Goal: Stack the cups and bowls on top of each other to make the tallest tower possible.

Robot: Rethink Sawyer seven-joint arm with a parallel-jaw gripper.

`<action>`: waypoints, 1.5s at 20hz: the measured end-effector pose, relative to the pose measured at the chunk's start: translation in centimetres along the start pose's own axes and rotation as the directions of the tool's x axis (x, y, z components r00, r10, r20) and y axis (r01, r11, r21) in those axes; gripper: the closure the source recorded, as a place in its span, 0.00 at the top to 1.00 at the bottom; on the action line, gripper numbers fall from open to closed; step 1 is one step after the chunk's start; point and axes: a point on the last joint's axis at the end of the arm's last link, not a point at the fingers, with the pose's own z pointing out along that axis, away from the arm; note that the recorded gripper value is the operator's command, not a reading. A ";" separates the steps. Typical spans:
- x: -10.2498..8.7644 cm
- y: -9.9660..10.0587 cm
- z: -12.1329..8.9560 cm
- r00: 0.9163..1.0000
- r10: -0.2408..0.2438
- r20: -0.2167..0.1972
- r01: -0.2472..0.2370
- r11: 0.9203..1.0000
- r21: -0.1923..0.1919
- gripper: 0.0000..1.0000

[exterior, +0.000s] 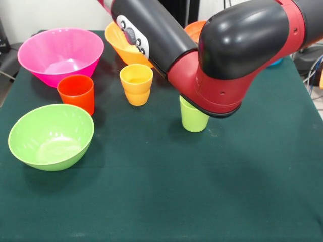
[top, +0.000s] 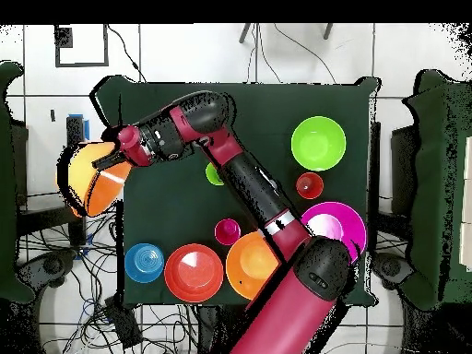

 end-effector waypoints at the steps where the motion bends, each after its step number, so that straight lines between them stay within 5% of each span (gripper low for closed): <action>1: 0.0 0.0 -0.1 1.000 -0.002 -0.007 0.002 1.000 -0.003 0.00; 19: 0.5 -0.1 -1.9 0.997 -0.002 -0.074 0.001 1.000 -0.001 0.00; 30: 0.2 -0.2 -3.1 0.998 -0.022 -0.062 0.021 1.000 -0.007 0.00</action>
